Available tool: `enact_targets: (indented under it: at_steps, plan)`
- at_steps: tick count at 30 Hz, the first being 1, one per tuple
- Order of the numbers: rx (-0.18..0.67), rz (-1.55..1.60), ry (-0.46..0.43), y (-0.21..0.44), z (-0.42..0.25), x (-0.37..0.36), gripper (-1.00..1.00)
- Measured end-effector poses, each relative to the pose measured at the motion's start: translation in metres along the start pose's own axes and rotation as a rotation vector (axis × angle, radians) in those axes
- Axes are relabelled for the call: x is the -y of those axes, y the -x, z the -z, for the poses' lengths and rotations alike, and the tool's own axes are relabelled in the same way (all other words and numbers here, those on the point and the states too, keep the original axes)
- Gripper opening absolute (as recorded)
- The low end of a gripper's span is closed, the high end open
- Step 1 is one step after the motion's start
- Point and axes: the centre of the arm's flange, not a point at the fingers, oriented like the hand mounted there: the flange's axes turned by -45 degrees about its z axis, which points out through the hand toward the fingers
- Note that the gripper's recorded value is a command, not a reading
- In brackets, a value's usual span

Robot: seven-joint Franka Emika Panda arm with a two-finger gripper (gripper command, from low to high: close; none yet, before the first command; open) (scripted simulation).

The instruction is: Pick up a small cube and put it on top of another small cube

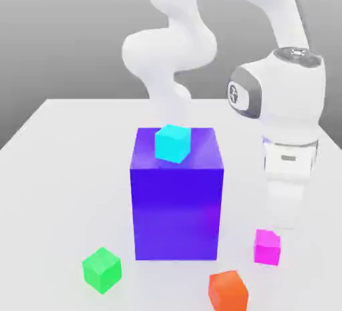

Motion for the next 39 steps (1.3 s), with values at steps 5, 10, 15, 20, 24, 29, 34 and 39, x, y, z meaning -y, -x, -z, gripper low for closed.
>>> enact_targets:
  at_steps: [5,10,15,20,24,29,34,39]
  plan:
    - [0.008,0.014,-0.005,0.002,-0.055,0.003,-1.0]
    - [0.01,0.014,-0.006,0.002,-0.055,0.004,-1.0]
    - [0.011,0.016,-0.003,0.001,-0.03,0.002,-1.0]
    - [0.036,-0.004,-0.023,-0.002,-0.001,-0.006,-1.0]
    - [0.09,0.018,-0.044,-0.019,-0.011,-0.003,-1.0]
    - [0.152,0.048,-0.068,-0.04,-0.029,0.005,-1.0]
    - [0.196,0.073,-0.085,-0.06,-0.043,0.014,-1.0]
    - [0.217,0.091,-0.088,-0.081,-0.05,0.023,-1.0]
